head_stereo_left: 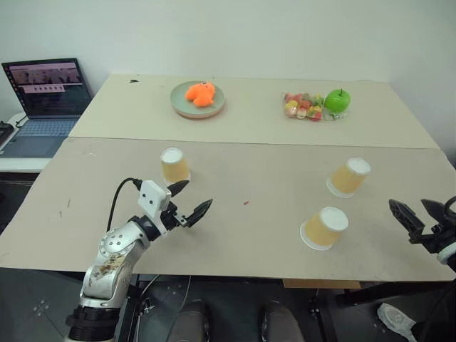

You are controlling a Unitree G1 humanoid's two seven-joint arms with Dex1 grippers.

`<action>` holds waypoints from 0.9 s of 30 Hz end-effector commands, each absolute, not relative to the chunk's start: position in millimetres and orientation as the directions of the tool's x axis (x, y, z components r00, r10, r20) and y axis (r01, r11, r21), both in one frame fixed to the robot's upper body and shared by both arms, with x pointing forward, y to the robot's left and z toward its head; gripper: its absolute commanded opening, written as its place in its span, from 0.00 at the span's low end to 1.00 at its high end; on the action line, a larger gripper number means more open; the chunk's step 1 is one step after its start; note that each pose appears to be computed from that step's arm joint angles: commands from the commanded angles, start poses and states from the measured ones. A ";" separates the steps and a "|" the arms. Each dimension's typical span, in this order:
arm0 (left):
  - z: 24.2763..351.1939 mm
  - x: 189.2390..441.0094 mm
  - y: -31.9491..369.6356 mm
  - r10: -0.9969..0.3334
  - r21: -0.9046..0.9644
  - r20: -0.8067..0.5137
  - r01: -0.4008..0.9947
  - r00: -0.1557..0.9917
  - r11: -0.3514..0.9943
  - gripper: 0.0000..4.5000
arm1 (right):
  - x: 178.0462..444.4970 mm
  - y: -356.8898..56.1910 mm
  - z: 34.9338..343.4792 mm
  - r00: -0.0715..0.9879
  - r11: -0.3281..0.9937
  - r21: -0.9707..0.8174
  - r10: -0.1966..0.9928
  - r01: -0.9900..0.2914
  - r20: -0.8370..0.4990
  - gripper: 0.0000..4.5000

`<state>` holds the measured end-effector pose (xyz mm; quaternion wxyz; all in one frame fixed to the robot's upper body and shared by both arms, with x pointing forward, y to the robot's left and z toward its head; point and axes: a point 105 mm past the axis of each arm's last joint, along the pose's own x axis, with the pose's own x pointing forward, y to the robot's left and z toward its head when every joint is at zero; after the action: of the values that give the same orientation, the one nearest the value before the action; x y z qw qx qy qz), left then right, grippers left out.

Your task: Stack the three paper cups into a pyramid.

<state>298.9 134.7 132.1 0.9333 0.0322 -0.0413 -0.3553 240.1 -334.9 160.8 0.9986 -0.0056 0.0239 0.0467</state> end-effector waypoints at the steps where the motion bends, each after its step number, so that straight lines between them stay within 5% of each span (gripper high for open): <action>1: 144.4 293.4 118.8 -0.771 0.126 0.064 0.761 0.633 0.636 1.00 | 230.9 -322.0 160.4 0.979 0.970 -0.152 0.173 -0.188 -0.109 0.99; 4: 147.0 283.1 98.7 -0.901 0.137 -0.007 0.893 0.433 0.428 1.00 | 208.8 -298.7 135.5 0.905 0.893 -0.245 0.301 -0.378 -0.300 0.99; 8: 154.5 285.0 87.2 -0.941 0.171 -0.016 0.928 0.339 0.331 1.00 | 203.6 -299.0 141.1 0.905 0.884 -0.263 0.308 -0.386 -0.295 0.99; 18: 168.7 282.0 65.4 -0.986 0.257 -0.026 0.954 0.163 0.151 1.00 | 212.7 -283.5 161.3 0.911 0.869 -0.287 0.351 -0.403 -0.215 0.99; 27: 172.9 280.9 62.5 -0.993 0.254 -0.024 0.961 0.117 0.107 1.00 | 218.0 -245.7 162.8 0.852 0.823 -0.229 0.482 -0.520 -0.205 0.99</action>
<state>282.5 64.5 162.3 0.7488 0.1005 -0.0557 -0.6527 219.1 -255.5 155.6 0.9561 -0.1370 0.0804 0.2463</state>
